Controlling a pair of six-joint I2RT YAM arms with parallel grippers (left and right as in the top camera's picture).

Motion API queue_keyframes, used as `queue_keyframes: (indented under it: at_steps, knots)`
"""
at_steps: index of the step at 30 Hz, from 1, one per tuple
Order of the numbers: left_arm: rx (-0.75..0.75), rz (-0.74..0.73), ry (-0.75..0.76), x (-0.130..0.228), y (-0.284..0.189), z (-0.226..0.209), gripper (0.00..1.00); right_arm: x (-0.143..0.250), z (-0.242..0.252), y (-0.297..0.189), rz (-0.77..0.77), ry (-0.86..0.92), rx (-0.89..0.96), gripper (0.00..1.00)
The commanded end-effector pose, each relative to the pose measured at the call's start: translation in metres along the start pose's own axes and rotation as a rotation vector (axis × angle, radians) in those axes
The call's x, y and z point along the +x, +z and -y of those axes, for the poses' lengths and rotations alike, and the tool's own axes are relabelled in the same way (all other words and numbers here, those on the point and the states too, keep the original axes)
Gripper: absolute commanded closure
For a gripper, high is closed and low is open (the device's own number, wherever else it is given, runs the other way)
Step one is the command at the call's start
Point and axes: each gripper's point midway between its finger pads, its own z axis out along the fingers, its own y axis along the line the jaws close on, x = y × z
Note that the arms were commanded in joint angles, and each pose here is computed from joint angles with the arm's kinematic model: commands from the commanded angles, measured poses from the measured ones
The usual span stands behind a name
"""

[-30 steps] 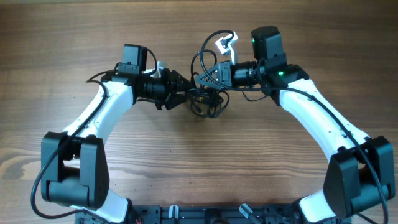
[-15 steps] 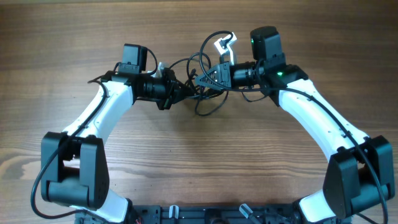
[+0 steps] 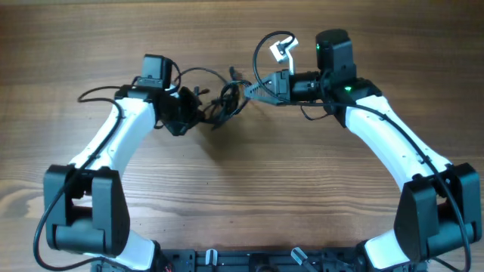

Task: Untangle cables

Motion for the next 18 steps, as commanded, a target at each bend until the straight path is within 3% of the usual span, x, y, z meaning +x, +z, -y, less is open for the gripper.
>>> queue_keyframes:
  at_steps: [1,4,11,16,18]
  knots:
    - [-0.265,0.257,-0.106,-0.069,-0.018,-0.082,0.96,-0.010,-0.021,-0.034,0.010,-0.031,-0.085,0.96]
    - [-0.282,0.282,-0.173,-0.085,-0.030,-0.102,0.96,-0.006,0.009,-0.049,0.041,0.039,0.027,0.96]
    - [-0.241,0.262,-0.209,-0.099,-0.042,-0.119,0.96,0.033,0.123,-0.095,0.068,0.288,0.690,0.96]
    - [-0.146,0.185,-0.124,-0.089,-0.035,-0.099,0.95,0.048,0.127,-0.086,0.021,0.299,0.711,0.96]
    - [-0.107,0.148,-0.046,-0.082,-0.030,-0.086,0.90,0.052,0.125,-0.076,-0.002,0.279,0.703,0.92]
